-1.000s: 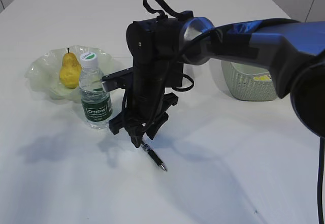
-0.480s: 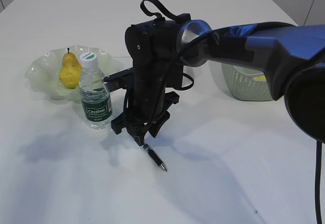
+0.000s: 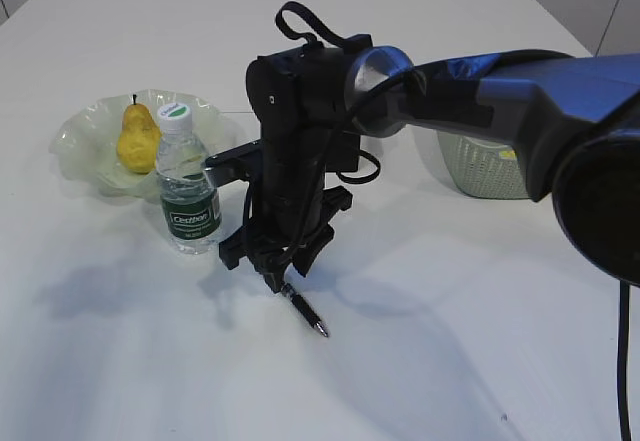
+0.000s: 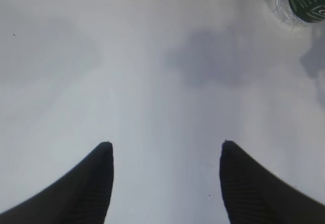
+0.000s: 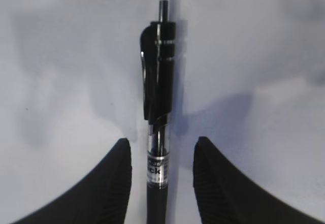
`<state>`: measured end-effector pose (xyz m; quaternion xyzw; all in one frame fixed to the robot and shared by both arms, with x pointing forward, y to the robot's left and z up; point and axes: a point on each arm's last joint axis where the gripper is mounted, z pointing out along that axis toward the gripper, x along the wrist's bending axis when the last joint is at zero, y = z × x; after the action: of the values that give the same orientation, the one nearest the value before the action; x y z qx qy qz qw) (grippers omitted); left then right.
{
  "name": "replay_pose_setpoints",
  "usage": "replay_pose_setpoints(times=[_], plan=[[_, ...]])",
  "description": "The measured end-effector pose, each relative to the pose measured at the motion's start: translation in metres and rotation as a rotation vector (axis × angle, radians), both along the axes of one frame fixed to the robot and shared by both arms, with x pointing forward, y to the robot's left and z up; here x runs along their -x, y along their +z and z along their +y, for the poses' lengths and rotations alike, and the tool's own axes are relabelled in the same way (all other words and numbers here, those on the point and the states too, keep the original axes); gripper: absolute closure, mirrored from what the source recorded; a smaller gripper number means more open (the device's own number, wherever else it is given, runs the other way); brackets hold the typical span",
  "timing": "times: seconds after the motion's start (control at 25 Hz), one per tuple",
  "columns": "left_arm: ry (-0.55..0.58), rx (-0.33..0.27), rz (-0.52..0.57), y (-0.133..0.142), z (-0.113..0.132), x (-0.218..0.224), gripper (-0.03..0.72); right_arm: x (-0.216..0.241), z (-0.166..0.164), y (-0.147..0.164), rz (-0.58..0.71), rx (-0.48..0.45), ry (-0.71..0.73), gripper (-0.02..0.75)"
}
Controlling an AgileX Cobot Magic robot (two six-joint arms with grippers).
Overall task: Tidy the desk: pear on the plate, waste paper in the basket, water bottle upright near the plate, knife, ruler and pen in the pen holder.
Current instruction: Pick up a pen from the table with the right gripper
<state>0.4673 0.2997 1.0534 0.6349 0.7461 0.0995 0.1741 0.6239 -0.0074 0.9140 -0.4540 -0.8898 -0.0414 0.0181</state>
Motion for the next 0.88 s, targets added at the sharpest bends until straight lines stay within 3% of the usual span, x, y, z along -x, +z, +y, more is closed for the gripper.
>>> replay_pose_setpoints(times=[0.88], plan=[[0.000, 0.000, 0.000, 0.000, 0.000, 0.000, 0.223, 0.000, 0.003, -0.015, 0.031, -0.009, -0.014, 0.435]])
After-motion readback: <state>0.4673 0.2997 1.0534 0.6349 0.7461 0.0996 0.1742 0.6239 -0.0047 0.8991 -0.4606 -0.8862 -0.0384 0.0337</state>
